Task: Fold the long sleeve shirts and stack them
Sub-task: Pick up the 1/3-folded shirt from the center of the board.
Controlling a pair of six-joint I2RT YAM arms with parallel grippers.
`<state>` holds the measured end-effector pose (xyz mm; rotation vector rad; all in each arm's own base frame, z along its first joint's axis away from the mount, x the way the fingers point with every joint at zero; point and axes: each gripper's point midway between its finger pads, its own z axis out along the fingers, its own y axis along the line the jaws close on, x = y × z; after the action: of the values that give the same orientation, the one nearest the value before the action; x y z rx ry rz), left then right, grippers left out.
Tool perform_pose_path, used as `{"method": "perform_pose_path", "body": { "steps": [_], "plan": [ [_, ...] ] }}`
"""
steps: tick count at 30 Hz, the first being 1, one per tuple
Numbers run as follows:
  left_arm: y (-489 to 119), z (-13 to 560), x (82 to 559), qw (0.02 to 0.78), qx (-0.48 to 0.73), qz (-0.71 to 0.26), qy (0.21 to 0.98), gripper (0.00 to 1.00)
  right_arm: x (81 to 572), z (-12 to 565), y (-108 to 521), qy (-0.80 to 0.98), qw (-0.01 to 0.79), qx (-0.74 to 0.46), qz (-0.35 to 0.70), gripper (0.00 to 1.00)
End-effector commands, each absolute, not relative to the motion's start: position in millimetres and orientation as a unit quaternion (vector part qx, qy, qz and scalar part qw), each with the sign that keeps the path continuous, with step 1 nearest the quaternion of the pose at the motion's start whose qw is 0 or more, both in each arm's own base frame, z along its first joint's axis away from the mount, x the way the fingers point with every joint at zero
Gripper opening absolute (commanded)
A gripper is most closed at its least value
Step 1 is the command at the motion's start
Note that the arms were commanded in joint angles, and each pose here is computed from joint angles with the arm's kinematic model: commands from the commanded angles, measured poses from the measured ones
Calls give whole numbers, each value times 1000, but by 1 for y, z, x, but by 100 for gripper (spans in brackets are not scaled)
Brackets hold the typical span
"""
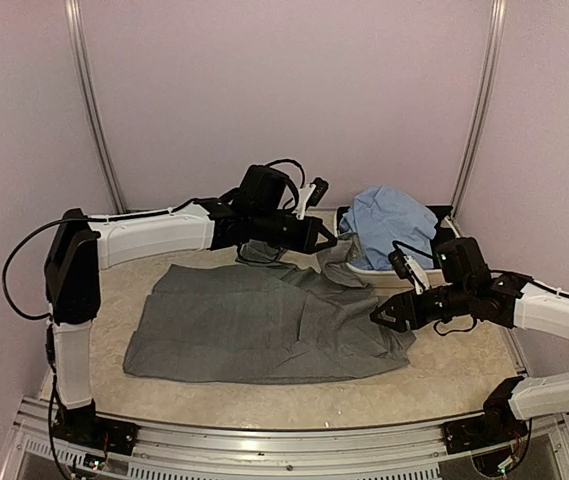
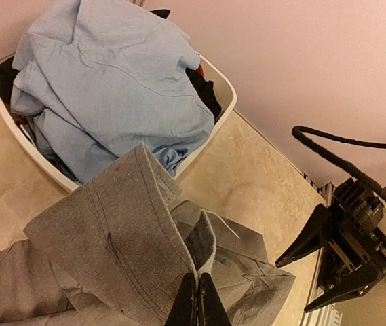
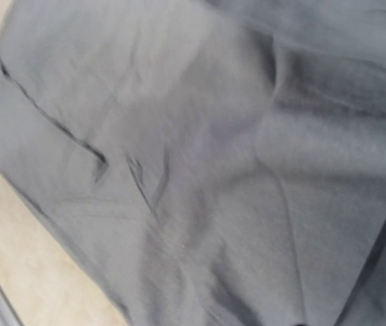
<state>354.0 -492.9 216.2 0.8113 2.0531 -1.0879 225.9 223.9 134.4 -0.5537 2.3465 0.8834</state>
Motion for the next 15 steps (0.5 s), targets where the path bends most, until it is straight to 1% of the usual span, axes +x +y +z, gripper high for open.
{"method": "perform_pose_path", "body": {
  "steps": [1,3,5,8,12,15],
  "plan": [
    [-473,265,353,369,294,-437,766,0,235,165,224,864,316,-211,330,67],
    [-466,279,348,375,297,-441,760,0,236,170,226,862,320,-214,332,73],
    [-458,294,345,383,297,-444,754,0,239,173,226,861,325,-213,329,76],
    [-444,306,348,393,278,-442,757,0,241,175,227,859,328,-213,330,77],
    [-427,337,343,417,255,-447,749,0,242,176,226,858,336,-207,329,78],
    [-414,346,340,425,227,-445,755,0,244,180,225,856,343,-206,327,78]
  ]
}}
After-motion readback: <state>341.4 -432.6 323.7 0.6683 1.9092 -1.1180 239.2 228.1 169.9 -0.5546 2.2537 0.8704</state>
